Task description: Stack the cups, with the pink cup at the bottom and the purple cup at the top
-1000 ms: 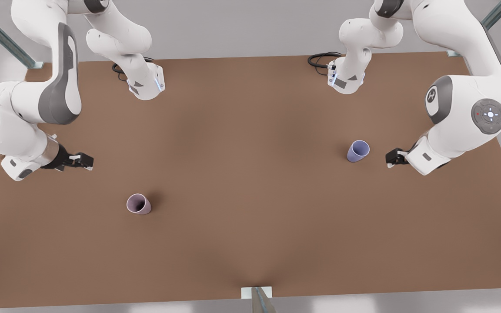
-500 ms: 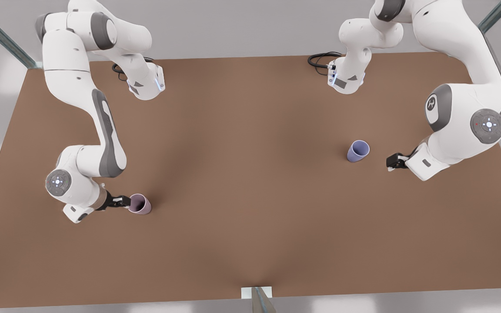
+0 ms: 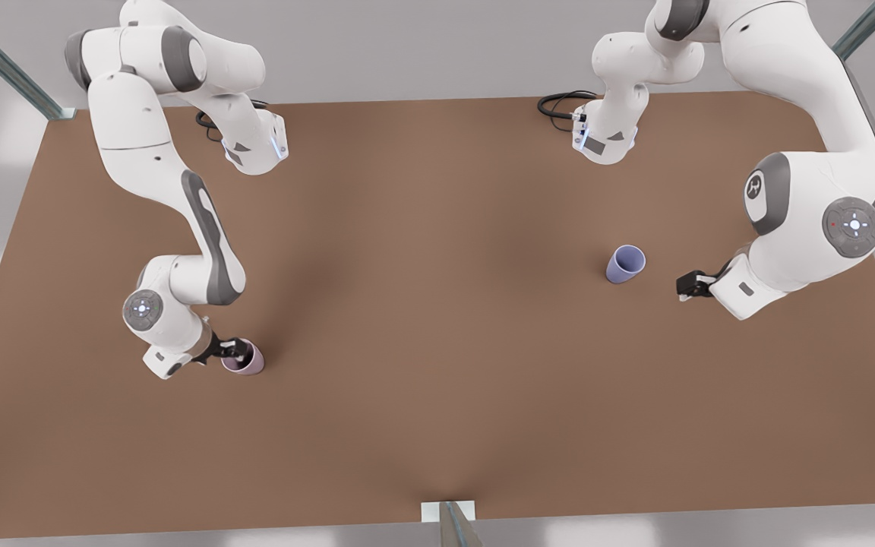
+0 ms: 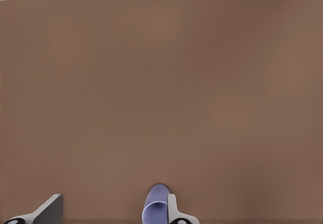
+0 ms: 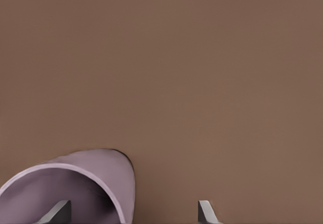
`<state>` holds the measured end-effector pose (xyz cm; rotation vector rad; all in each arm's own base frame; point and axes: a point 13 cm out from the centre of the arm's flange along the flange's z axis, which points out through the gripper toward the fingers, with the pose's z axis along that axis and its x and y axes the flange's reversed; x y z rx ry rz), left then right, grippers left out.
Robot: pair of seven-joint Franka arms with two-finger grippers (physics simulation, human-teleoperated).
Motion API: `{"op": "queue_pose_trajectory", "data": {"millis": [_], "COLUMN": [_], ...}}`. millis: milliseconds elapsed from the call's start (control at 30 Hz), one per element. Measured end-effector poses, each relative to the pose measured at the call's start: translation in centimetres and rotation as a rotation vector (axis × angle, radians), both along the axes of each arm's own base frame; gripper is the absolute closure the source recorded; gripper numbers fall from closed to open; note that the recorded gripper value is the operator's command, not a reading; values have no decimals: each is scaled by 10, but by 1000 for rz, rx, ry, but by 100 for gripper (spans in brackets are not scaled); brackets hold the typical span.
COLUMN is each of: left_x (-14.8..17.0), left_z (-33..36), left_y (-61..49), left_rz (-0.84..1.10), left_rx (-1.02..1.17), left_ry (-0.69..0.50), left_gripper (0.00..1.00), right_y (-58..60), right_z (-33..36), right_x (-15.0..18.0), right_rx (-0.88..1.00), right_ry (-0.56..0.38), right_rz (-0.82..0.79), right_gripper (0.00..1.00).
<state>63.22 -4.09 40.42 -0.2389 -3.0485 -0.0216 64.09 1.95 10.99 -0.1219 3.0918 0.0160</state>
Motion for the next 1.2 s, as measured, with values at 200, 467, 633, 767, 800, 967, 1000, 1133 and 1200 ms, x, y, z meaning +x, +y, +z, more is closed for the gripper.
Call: {"op": "queue_pose_trajectory", "data": {"millis": [200,467,633,767,800,967,1000,1133,1200], "left_x": [0,0,-4,-7,-7,-51,-57,-93,-111], "left_z": [-3,-3,-5,-8,-9,-58,-70,-119,-146], "left_y": [1,1,1,1,1,10,13,26,28], "left_rz": [0,-2,-4,-4,-4,12,17,32,31], "left_rx": [1,1,1,0,0,-6,-8,-15,-18], "left_ry": [5,5,16,24,26,98,103,116,111], "left_gripper": [0,0,0,0,0,0,0,0,0], "right_y": [2,14,76,271,329,493,513,558,561], "right_z": [-5,4,62,139,153,156,144,90,68], "right_x": [4,10,20,9,4,-15,-20,-51,-60], "right_rx": [1,12,61,127,148,187,176,127,96], "right_ry": [-18,-41,-90,-139,-146,-131,-126,-71,-49], "right_rz": [7,29,97,278,315,316,302,224,171], "right_gripper": [62,79,79,79,79,79,79,79,79]}}
